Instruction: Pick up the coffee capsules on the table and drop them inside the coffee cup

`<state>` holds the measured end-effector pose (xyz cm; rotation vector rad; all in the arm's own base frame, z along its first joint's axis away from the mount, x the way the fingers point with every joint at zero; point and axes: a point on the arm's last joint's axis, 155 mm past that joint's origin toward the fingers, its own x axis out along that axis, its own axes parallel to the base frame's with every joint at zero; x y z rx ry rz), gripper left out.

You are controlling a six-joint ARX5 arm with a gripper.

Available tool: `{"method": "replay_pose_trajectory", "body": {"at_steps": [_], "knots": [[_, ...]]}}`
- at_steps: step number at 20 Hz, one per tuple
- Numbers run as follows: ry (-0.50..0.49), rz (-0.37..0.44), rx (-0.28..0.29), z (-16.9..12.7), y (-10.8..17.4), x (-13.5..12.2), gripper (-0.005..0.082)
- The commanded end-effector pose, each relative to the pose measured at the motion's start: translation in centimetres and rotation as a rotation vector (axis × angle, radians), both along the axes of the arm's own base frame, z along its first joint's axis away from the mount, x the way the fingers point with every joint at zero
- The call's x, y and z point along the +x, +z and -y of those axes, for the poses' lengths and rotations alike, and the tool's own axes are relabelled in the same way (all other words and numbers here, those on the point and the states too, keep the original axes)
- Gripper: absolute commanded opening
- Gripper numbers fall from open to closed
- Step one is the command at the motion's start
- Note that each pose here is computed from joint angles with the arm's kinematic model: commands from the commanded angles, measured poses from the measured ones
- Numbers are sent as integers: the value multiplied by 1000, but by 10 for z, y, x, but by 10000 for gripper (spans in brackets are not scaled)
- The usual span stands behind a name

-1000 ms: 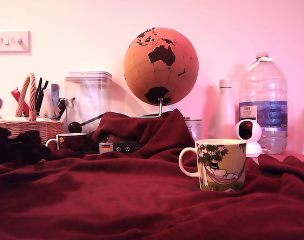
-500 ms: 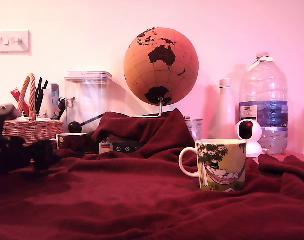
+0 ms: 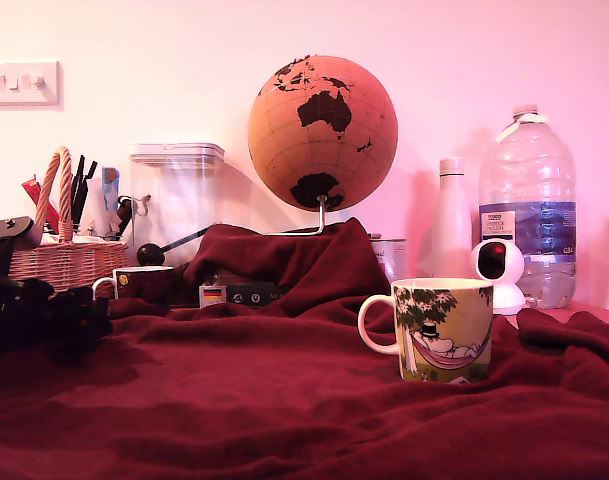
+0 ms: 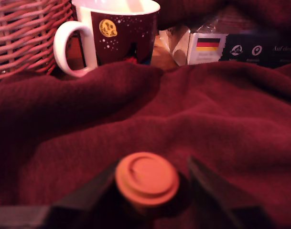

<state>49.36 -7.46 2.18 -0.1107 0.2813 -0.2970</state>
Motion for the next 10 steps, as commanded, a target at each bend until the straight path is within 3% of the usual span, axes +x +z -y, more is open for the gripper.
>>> {"method": "replay_pose_trajectory", "body": {"at_steps": [1, 7, 10], "knots": [[0, -25, 7, -2, -12, -3, 213], [0, -24, 8, -2, -11, -3, 197], [-2, 13, 5, -1, -2, -1, 197]]}}
